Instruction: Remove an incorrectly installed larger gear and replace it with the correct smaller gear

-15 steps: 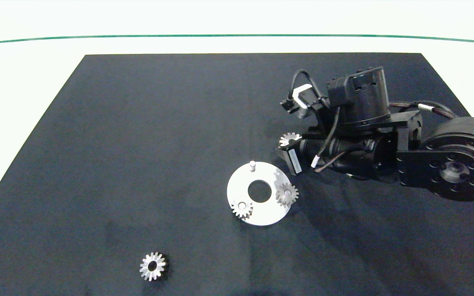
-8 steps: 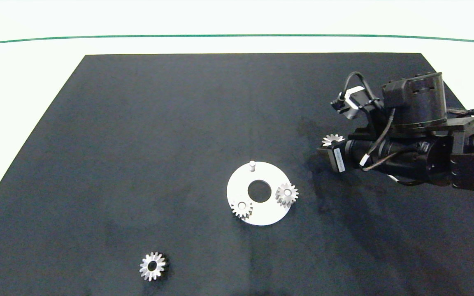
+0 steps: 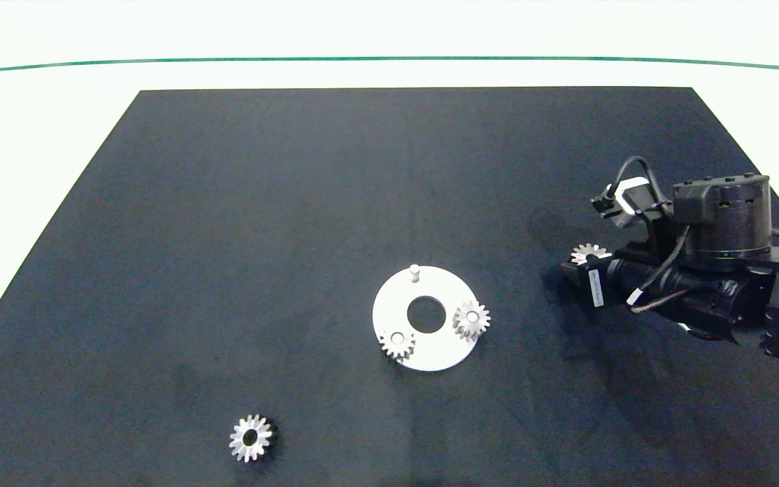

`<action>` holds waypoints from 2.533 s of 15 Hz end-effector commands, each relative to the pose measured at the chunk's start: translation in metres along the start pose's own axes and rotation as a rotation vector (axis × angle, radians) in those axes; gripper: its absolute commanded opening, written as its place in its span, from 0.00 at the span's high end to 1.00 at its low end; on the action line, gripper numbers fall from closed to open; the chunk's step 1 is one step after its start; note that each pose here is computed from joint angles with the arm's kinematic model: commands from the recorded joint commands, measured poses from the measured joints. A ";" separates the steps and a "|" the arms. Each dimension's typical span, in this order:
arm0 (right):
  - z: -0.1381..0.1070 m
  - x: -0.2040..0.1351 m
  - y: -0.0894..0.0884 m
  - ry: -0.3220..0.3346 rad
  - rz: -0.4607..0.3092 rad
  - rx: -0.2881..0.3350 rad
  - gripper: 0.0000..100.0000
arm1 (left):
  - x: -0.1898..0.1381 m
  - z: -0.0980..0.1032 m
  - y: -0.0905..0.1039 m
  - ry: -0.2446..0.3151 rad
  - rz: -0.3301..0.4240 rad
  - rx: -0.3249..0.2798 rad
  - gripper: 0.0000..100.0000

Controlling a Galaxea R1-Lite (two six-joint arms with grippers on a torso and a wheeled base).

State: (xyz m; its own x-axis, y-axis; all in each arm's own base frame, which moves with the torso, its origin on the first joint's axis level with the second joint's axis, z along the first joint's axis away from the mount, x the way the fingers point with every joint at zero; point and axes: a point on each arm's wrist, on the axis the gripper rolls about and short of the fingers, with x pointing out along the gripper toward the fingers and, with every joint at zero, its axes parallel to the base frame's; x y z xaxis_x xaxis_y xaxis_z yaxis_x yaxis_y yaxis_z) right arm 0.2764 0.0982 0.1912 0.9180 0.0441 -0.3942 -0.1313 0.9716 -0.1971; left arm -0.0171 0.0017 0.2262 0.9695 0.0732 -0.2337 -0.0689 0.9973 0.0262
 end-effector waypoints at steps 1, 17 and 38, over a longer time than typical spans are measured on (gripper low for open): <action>-0.006 0.002 -0.005 0.017 -0.002 0.019 0.69 | 0.000 -0.001 0.000 0.004 0.003 0.000 0.00; -0.013 -0.052 -0.025 -0.040 -0.003 0.053 0.00 | 0.003 -0.008 0.000 0.023 -0.088 0.077 0.00; -0.027 -0.208 -0.063 -0.191 -0.016 0.153 0.00 | 0.077 -0.076 -0.036 0.089 -0.659 0.446 0.00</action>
State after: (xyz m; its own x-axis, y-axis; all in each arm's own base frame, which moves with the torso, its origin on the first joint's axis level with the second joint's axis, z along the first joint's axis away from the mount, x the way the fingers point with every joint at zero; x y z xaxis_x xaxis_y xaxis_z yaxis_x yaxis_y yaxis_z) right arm 0.0872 0.0224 0.2600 0.9726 0.0587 -0.2248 -0.0740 0.9954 -0.0604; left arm 0.0386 -0.0250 0.1432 0.7814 -0.5156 -0.3514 0.6070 0.7588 0.2362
